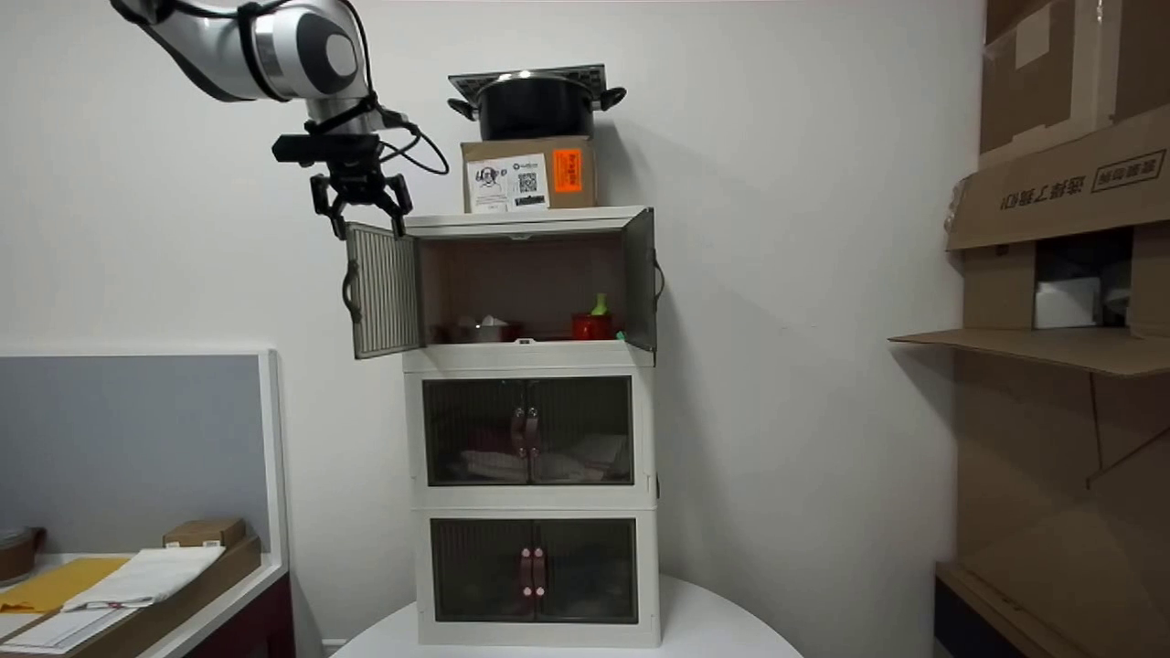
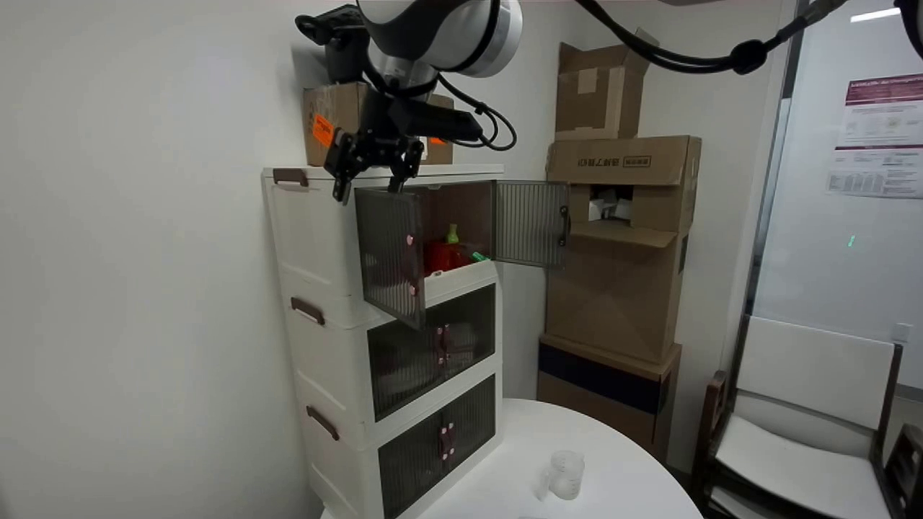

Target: Open the top left cabinet door, remove the orange cup from the top cabinet and put it on the table

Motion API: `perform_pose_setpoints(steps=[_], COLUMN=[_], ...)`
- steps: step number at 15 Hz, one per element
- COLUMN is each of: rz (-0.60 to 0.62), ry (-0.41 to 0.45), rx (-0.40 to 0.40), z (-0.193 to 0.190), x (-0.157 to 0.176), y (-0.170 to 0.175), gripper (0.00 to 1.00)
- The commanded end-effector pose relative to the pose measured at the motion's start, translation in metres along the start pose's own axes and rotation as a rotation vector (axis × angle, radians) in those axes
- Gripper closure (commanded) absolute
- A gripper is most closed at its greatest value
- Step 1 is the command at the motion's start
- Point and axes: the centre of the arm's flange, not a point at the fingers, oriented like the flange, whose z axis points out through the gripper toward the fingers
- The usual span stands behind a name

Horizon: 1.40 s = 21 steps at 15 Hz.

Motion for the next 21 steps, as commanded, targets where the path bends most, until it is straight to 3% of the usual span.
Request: perform_pose_setpoints(steps=[1, 7, 13, 17, 21], rz=[0.036, 0.069, 0.094, 0.168, 0.268], ry=[0.028, 0.053, 0.211, 0.268, 0.263], rx=[0.018, 0.009, 0.045, 0.049, 0.023], z=[-0.005, -0.023, -0.106, -0.145, -0.145], x=[-0.01, -0.012, -0.017, -0.031, -0.047], y=[-0.009, -0.004, 0.009, 0.053, 0.13], gripper=[0.0, 0.0, 0.0, 0.0, 0.0])
